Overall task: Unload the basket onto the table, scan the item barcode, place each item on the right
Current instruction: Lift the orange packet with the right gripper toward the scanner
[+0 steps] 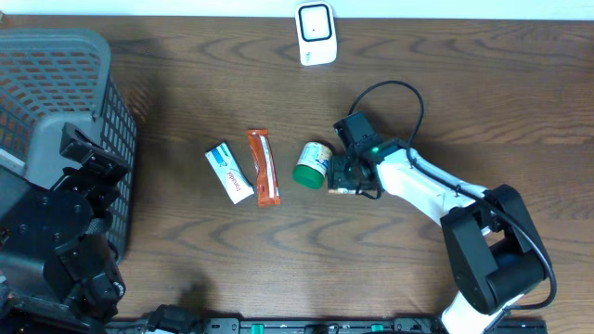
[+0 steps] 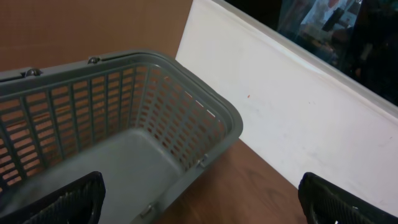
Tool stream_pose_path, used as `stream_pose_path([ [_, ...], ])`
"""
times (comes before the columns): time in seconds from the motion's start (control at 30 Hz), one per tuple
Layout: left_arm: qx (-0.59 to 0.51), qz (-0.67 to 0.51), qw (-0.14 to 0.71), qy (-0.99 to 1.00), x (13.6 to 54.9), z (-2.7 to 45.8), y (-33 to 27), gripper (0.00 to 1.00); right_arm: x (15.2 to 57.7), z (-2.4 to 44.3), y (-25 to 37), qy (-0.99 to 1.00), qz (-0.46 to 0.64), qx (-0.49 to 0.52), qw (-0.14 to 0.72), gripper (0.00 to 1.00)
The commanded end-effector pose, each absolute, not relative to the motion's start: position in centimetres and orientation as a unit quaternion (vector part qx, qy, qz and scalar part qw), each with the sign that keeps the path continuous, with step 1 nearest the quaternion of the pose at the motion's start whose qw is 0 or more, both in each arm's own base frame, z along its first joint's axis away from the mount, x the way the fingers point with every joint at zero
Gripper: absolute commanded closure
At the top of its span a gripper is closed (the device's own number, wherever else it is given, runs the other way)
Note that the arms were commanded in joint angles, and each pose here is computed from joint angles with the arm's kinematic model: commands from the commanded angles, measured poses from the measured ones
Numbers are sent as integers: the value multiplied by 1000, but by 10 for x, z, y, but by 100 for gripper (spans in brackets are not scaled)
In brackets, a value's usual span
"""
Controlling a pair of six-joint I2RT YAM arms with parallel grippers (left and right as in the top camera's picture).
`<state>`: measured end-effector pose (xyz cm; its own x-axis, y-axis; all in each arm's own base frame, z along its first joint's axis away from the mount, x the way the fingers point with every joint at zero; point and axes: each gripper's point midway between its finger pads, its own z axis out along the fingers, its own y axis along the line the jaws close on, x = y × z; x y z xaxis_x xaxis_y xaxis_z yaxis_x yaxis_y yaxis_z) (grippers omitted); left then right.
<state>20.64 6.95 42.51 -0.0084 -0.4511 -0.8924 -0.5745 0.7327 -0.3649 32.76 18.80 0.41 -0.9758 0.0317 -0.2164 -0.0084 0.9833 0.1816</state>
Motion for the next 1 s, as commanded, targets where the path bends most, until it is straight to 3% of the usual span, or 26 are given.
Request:
stream_pose_path([
  [0.0, -361, 65, 602, 709, 205, 424, 73, 1, 313, 16, 196, 990, 137, 21, 39, 38],
  [0.2, -361, 65, 602, 709, 205, 424, 73, 0, 285, 50, 192, 982, 168, 54, -73, 39],
  [0.3, -361, 65, 602, 709, 205, 424, 73, 0, 280, 69, 192, 972, 200, 64, -108, 35],
  [0.57, -361, 65, 602, 709, 205, 424, 73, 1, 264, 104, 219, 924, 324, 86, -185, 37],
  [0.8, -361, 65, 602, 709, 205, 424, 73, 0, 263, 107, 223, 920, 336, 79, -187, 40],
  [0.97, -361, 65, 602, 709, 205, 424, 73, 1, 290, 94, 218, 941, 314, 53, -114, 41],
])
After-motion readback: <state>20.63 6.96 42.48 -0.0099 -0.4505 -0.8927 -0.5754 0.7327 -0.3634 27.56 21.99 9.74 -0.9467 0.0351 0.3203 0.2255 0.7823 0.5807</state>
